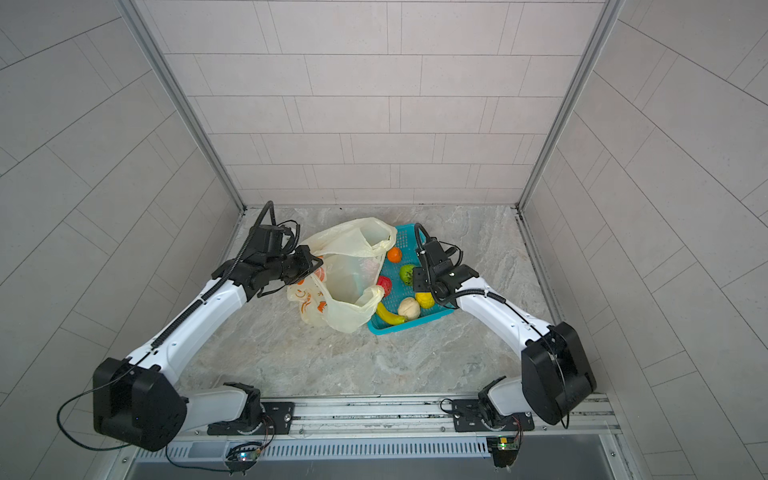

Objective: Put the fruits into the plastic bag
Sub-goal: 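Withdraw the right gripper and lower it toward the white garlic in the basket, then grasp the yellow lemon in the basket with the right gripper and lift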

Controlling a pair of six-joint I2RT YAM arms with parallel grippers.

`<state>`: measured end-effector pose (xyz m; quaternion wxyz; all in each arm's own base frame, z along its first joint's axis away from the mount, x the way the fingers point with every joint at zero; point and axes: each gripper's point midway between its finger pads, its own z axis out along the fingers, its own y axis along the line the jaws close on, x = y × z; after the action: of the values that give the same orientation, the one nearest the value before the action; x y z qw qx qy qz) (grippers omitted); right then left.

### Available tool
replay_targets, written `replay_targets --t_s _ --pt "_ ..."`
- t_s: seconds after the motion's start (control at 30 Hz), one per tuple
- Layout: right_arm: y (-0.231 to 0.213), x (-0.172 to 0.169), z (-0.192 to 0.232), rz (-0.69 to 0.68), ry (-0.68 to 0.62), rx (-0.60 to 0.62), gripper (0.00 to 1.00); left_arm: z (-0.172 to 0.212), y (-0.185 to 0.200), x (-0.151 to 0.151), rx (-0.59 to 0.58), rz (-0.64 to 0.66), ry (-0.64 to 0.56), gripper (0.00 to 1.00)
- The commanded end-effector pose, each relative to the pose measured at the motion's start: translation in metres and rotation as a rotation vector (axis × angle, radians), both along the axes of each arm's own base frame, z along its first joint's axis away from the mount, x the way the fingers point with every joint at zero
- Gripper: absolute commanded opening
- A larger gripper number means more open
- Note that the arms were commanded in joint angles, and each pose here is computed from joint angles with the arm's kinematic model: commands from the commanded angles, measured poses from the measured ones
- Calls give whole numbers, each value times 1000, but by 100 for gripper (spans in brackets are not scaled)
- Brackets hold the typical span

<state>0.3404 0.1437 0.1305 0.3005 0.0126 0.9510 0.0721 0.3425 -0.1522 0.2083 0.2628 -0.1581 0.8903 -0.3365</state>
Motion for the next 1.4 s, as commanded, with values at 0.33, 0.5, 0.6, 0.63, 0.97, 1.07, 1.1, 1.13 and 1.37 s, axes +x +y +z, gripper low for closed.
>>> replay_targets --t_s 0.33,0.5,0.6,0.63,0.97,1.07,1.1,1.13,1.37 --pt "-10 -7 -45 -62 207 -114 58 -1 4 -2 19 0 -6 0" --pt "-18 -8 -57 -95 242 -158 60 -2 4 -2 23 -4 -5 0" --pt "-19 -6 -62 -97 250 -173 61 -3 4 -2 27 -5 -2 0" --pt "-19 -6 -64 -95 255 -177 61 -4 4 -2 27 -6 -1 0" --pt "-10 -5 -87 -74 312 -169 61 -5 4 -1 31 -4 4 0" --pt "-7 -5 -89 -63 317 -152 61 -5 4 -1 31 -5 6 0" --pt "-6 -6 -89 -60 319 -145 60 -5 4 -1 31 -5 7 0" --pt "-4 -6 -89 -57 319 -138 58 -5 4 -1 31 -5 7 0" --pt "1 2 -61 -39 227 -87 30 -4 5 -2 33 -5 2 0"
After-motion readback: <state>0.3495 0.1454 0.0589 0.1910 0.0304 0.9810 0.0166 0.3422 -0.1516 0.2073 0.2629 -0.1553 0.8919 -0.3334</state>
